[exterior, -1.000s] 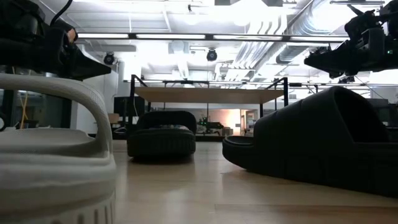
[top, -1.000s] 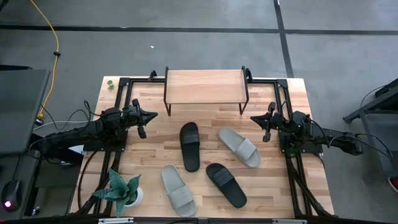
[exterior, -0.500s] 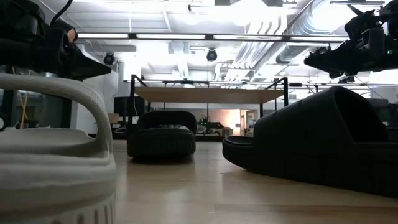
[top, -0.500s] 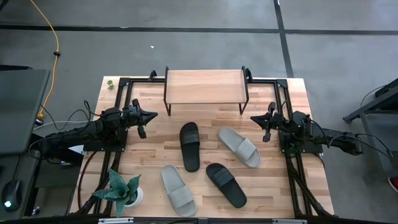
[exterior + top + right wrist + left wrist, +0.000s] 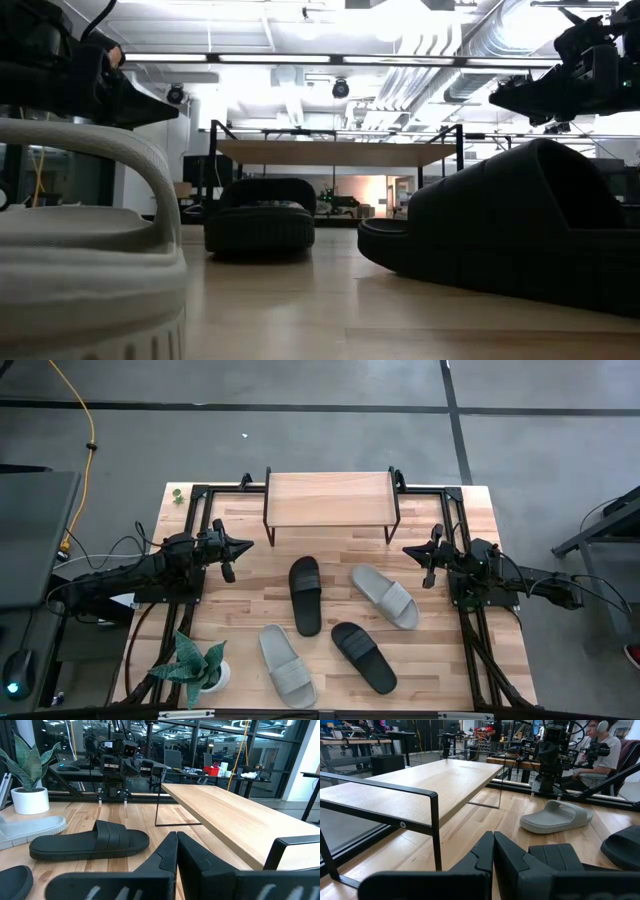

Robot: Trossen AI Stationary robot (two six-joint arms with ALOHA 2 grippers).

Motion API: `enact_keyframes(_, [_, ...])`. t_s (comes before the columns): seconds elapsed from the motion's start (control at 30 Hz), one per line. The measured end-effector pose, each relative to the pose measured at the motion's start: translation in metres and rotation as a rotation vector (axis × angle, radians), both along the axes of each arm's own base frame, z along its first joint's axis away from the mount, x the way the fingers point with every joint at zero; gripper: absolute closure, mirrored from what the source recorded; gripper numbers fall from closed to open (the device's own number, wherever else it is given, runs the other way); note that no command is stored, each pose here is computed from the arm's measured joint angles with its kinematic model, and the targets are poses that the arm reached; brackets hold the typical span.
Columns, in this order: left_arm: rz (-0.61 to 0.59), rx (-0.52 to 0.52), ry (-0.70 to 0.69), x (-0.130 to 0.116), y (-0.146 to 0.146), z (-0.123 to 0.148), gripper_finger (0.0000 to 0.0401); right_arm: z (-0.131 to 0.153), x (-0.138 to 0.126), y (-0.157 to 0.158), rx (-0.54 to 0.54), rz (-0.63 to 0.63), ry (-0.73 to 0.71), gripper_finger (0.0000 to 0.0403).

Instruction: Pick and place slides into the shelf

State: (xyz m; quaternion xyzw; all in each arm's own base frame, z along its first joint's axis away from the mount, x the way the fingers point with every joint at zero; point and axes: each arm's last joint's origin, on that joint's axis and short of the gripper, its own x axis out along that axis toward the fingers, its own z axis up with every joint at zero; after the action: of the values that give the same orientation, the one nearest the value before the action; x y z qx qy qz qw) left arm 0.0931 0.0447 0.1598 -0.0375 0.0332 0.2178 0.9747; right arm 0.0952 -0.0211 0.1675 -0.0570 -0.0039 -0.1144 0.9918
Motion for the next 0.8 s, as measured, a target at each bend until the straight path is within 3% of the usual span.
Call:
enact_keyframes(0.27, [0.001,-0.005,-0.003,0.0000,0.0000,0.0001,0.0400,0.0000,0.0000,-0.0001,0.002,-0.003,0.000,0.0402])
enact_keyframes(0.47, [0.009,-0.107,-0.051,0.0000,0.0000,0.0001,0.0400,0.0000,0.0001,0.0004,0.010,0.015,-0.003,0.0402])
enact_keyframes(0.8, [0.023,-0.072,-0.035,-0.0002,0.0005,0.0001,0.0400,0.0005,0.0001,0.0005,-0.080,0.016,0.013,0.0402])
